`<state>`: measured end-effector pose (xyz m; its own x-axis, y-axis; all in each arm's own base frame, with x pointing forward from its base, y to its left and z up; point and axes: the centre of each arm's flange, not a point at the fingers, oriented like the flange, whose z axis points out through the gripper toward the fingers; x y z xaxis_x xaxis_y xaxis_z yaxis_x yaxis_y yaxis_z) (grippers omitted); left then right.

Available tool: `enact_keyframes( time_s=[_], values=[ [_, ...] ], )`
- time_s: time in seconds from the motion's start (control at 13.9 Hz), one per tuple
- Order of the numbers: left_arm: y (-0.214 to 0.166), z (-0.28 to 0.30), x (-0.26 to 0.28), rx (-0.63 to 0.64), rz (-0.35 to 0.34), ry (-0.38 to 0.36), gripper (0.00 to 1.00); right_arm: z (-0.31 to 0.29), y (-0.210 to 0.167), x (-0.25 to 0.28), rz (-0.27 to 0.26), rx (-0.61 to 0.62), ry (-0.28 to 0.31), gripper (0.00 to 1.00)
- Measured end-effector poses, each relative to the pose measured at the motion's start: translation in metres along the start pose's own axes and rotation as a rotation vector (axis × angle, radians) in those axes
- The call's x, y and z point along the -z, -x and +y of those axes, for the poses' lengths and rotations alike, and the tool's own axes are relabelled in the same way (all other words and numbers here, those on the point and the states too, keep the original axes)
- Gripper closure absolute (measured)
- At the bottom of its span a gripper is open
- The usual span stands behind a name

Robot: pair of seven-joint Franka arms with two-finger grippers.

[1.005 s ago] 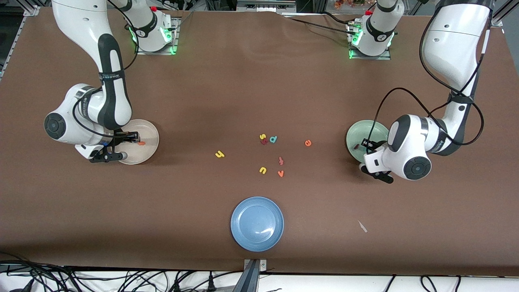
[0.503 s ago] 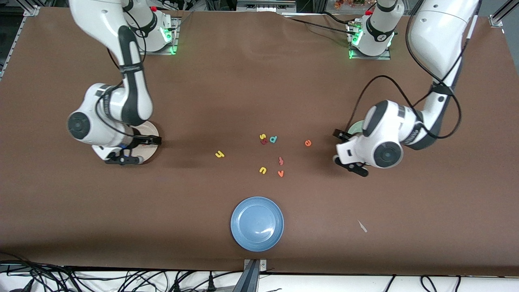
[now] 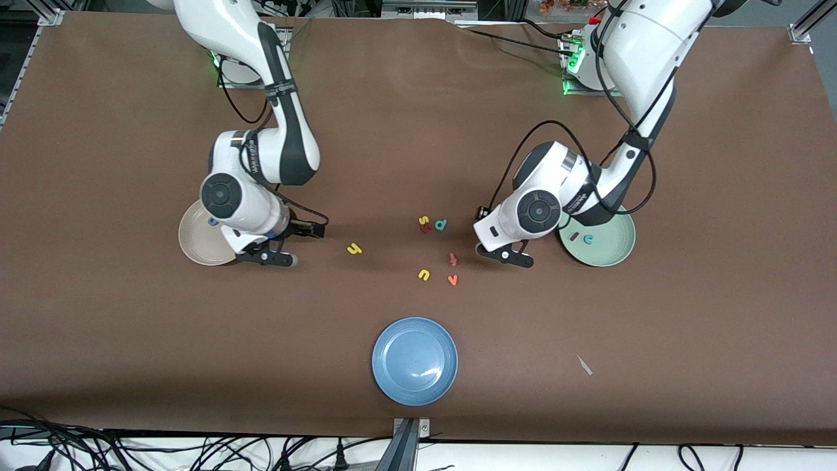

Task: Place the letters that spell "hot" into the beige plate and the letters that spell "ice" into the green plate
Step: 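Place the c in the green plate while the right gripper places o in white, then grasp the orange e with the left gripper while the right gripper reaches the yellow h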

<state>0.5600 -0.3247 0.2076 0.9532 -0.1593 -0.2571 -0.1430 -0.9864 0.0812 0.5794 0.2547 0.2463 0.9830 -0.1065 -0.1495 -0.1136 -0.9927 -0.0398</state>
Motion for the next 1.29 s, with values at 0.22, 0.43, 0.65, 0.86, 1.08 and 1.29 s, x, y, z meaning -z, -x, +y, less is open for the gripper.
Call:
enact_keyframes(
  time_s=[0.22,0.43,0.65,0.86,1.08,1.29],
  values=[
    [0.012,0.010,-0.038,0.106,0.018,0.011,0.22,-0.022,0.005,-0.010,-0.002,0.122,0.001,0.00],
    [0.011,0.003,-0.040,0.117,0.019,-0.001,0.26,-0.030,0.007,-0.019,0.009,0.295,0.009,0.00],
    [0.008,-0.004,-0.039,0.104,0.039,-0.039,0.33,-0.051,0.012,-0.039,0.062,0.402,0.027,0.00],
    [0.006,-0.011,-0.039,0.116,0.039,-0.040,0.38,-0.061,0.015,-0.060,0.087,0.479,0.047,0.00],
    [0.006,-0.011,-0.039,0.122,0.039,-0.040,0.55,-0.068,0.014,-0.066,0.093,0.526,0.053,0.00],
    [0.005,-0.014,-0.037,0.133,0.042,-0.038,0.75,-0.082,0.010,-0.067,0.109,0.562,0.056,0.00]
  ],
)
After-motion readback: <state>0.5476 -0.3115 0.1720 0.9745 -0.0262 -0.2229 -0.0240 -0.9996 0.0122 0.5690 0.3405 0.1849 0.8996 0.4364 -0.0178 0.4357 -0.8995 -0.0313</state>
